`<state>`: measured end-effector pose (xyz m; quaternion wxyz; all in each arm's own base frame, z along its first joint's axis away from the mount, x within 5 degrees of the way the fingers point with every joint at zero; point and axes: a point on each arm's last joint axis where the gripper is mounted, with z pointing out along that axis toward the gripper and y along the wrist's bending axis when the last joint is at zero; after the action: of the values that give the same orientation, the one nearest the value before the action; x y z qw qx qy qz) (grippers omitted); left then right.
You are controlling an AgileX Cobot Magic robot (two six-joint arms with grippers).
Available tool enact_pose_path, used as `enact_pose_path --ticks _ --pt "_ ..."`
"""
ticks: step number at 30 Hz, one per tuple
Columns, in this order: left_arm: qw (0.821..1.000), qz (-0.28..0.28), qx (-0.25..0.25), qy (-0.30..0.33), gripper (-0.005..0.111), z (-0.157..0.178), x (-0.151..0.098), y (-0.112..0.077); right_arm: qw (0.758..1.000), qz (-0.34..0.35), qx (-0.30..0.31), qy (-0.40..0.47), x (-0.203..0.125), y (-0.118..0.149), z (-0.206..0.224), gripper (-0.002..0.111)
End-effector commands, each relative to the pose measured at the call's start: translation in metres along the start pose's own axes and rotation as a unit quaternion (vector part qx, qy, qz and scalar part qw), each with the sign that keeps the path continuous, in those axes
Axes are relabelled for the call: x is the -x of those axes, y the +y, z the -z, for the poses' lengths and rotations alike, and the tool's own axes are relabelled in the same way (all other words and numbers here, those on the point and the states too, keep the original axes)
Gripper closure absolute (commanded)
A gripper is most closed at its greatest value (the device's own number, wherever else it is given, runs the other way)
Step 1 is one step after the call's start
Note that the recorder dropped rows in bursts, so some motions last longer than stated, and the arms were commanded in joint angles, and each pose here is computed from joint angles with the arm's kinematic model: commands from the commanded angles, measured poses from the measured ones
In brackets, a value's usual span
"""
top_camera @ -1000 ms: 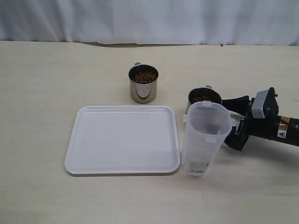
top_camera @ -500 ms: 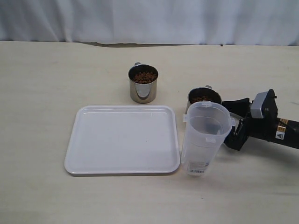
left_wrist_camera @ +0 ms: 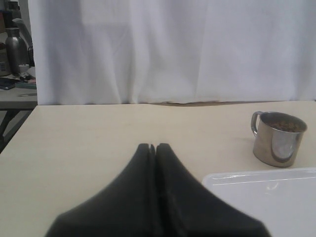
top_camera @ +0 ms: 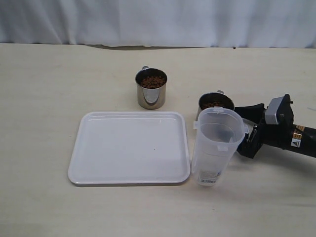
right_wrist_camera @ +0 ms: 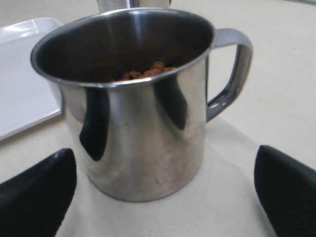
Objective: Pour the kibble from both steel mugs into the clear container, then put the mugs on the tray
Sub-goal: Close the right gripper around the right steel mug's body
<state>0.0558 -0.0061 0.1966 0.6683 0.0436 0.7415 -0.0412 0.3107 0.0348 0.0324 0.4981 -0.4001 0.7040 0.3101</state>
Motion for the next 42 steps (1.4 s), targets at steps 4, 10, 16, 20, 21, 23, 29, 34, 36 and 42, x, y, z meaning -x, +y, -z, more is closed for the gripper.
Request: enact_pose_path --ticks 4,10,16,20,21,23,29,34,36,42 --pt "1.000 -0.002 0.001 -0.009 0.107 0.000 0.001 0.000 1.000 0.001 0.005 -0.003 0.000 0.002 -0.001 0.033" --pt "1.000 -0.002 0.001 -0.009 0.107 0.000 0.001 0.000 1.000 0.005 0.012 -0.004 0.002 0.003 -0.006 0.033" --pt "1.000 -0.002 0.001 -0.009 0.107 0.000 0.001 0.000 1.000 0.018 0.015 -0.010 0.008 0.000 -0.014 0.033" --pt "1.000 -0.002 0.001 -0.009 0.107 0.000 0.001 0.000 1.000 0.015 0.010 -0.012 0.009 0.000 -0.017 0.033" --pt "1.000 -0.002 0.001 -0.009 0.107 0.000 0.001 0.000 1.000 0.015 0.010 -0.012 0.010 0.001 -0.017 0.033" --pt "1.000 -0.002 0.001 -0.009 0.107 0.000 0.001 0.000 1.000 0.012 0.003 -0.014 0.010 0.000 -0.019 0.033" --pt "1.000 -0.001 0.001 -0.006 0.107 0.000 0.000 0.000 1.000 0.011 -0.001 -0.017 0.013 0.001 -0.024 0.033" --pt "1.000 -0.001 0.001 -0.006 0.107 0.000 0.000 0.000 1.000 0.007 -0.007 -0.020 0.015 0.003 -0.029 0.033" --pt "1.000 -0.001 0.001 -0.006 0.107 0.000 0.000 0.000 1.000 0.007 -0.008 -0.020 0.015 0.003 -0.029 0.033" --pt "1.000 -0.001 0.001 -0.006 0.107 0.000 0.000 0.000 1.000 0.005 -0.013 -0.021 0.015 0.002 -0.029 0.033"
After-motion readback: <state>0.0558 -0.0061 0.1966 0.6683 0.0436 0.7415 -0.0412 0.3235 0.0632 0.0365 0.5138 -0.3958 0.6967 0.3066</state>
